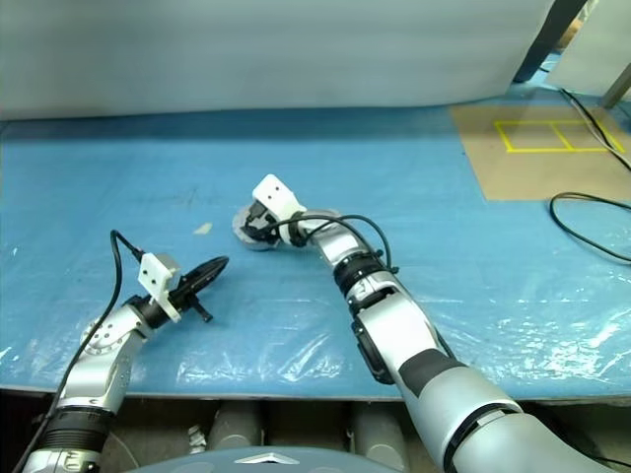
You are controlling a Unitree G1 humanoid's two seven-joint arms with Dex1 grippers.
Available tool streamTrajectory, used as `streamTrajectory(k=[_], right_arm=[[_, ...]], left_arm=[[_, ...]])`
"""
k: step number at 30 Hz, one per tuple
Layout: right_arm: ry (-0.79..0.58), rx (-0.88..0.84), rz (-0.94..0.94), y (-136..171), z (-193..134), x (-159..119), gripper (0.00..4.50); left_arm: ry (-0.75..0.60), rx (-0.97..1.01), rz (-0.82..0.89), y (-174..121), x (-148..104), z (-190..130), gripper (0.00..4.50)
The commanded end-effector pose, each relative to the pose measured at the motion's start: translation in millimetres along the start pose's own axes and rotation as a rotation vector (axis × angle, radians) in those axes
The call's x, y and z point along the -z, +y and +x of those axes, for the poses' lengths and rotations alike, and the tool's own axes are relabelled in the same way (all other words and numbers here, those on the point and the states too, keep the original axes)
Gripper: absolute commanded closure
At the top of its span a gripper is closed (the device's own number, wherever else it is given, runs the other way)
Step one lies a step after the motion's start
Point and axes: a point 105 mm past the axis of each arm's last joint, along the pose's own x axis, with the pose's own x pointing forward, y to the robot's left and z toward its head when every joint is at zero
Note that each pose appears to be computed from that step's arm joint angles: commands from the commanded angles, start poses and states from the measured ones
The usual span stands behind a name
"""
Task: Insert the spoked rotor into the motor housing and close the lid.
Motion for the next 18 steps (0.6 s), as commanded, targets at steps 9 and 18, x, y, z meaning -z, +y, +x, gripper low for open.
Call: streamTrajectory(k=[9, 18], right_arm=[[0.127, -0.028, -0.041, 16, 0, 39, 1.52], [0.154, -0.111, -0.003, 30, -2, 47, 1.52]], left_arm=[[-0.032, 0.01, 0.038, 0, -10, 4, 4.5], [-0.032, 0.015, 0.041, 0, -11, 5, 4.5]])
